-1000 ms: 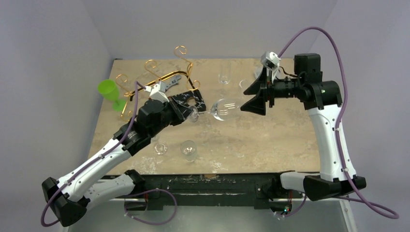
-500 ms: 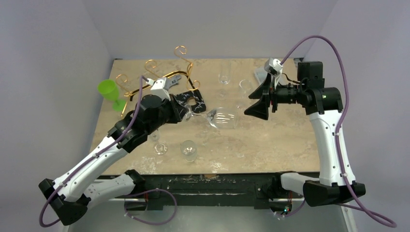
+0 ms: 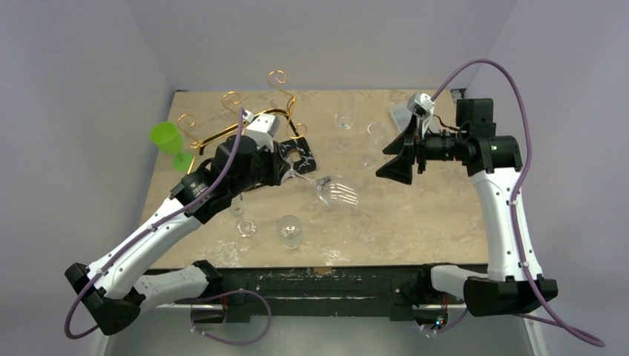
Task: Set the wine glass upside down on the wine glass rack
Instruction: Turn the wine glass upside down at the wine rack.
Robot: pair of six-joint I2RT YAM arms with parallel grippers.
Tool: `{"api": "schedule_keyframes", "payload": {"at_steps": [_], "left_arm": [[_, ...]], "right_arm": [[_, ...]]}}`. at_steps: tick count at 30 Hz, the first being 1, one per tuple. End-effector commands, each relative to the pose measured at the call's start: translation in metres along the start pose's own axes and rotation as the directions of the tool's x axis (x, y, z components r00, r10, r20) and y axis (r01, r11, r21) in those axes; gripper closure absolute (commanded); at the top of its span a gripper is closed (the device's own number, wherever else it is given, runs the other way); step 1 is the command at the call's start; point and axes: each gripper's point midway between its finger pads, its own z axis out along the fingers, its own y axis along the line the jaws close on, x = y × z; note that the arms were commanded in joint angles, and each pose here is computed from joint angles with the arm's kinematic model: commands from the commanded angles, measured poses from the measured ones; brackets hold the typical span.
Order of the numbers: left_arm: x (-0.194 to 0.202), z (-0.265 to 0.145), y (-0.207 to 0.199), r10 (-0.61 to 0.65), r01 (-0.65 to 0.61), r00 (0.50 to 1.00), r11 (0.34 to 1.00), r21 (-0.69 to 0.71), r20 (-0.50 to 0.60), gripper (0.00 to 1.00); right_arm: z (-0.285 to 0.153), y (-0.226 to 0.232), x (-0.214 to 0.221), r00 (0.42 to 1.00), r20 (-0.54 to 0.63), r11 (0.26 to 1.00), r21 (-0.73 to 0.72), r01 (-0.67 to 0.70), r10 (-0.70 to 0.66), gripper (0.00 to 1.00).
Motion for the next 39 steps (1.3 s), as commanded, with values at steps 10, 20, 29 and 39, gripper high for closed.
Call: {"api": "schedule_keyframes", "payload": {"at_steps": [10,20,29,39], "left_arm": [[-0.060,-0.010,-0.039,0.238,-0.254,0.955,0.965,0.072,0.174,1.00],[-0.072,-0.008,-0.048,0.382,-0.395,0.900,0.918,0.025,0.210,1.00],[-0.081,-0.007,-0.061,0.430,-0.452,0.869,0.891,0.040,0.243,1.00],[-0.090,-0.003,-0.089,0.571,-0.601,0.763,0.799,0.010,0.303,1.00]], "right_arm": [[-0.005,0.002,-0.008,0.998,0.061,0.999,-0.032,0.036,-0.034,0.19],[-0.005,0.008,-0.014,0.996,0.088,0.996,-0.084,0.032,-0.024,0.18],[-0.003,0.005,-0.014,0.996,0.090,0.995,-0.100,0.017,-0.008,0.19],[0.002,-0.002,-0.014,0.995,0.082,0.990,-0.138,-0.037,0.049,0.19]]}}
